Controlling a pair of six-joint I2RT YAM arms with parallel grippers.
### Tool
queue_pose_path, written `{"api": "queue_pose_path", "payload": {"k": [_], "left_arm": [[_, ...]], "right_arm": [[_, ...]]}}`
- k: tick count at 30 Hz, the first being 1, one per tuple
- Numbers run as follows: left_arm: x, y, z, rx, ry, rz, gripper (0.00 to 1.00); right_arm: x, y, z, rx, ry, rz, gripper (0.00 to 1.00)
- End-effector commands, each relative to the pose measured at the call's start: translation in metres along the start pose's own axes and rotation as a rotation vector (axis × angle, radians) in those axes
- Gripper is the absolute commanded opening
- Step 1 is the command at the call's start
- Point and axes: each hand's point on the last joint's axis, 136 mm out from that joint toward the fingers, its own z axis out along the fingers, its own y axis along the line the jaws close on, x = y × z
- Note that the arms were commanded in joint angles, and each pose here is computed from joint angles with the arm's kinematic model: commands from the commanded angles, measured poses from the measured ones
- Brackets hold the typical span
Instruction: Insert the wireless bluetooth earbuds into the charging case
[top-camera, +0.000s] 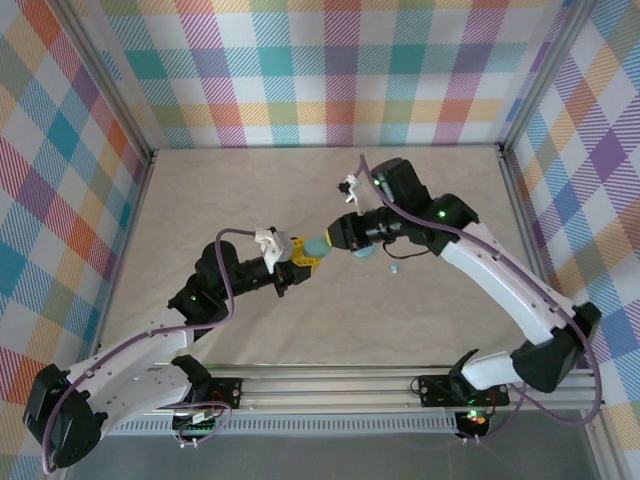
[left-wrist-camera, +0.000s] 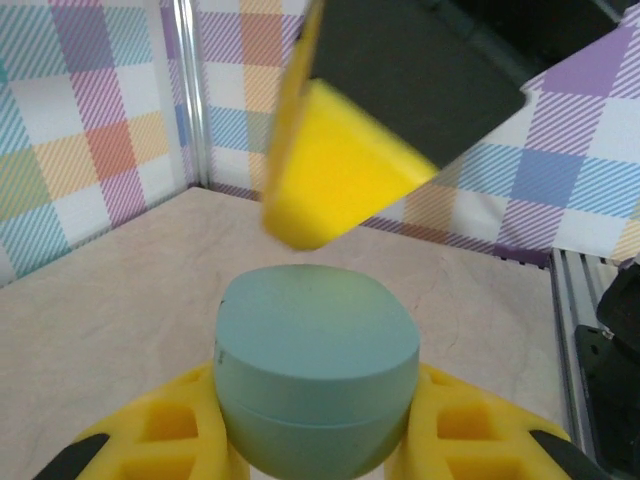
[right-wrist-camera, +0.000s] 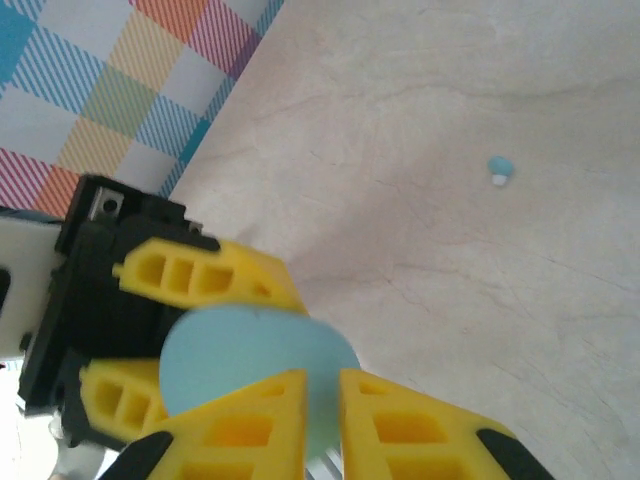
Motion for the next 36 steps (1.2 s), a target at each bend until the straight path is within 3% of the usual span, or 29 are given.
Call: {"api": "queue_pose_path", "payload": {"k": [1,5,7,15,27,36], "left_arm": [[-0.015,-0.003,-0.004,-0.005,-0.053,0.006,0.00],[-0.021,-0.004,-0.006,-0.005,-0.075,-0.004,0.00],[-0.027,-0.004,-0.007,-0.004,-0.092,-0.008,0.00],[-0.048,-0.009,-0.009,0.025,-0.130,-0.020,0.00],[-0.072,-0.015,-0.003,0.069,-0.176,-0.027,0.00],[-0.066,-0.012,0.007,0.067,-0.149,-0.042,0.00]], "right_arm": [[-0.006,-0.009,-0.030,0.050,-0.103,0.003,0.29],[-0.013,0.001,-0.044,-0.030,-0.173,0.051,0.52],[-0.014,0.010,-0.043,-0.107,-0.177,0.080,0.59],[-0.023,0.031,-0.028,-0.387,-0.166,0.257,0.68],[-0.012,0.035,-0.007,-0.526,-0.053,0.363,0.61],[-0.008,0.047,-0.010,-0.588,-0.009,0.349,0.37]]}}
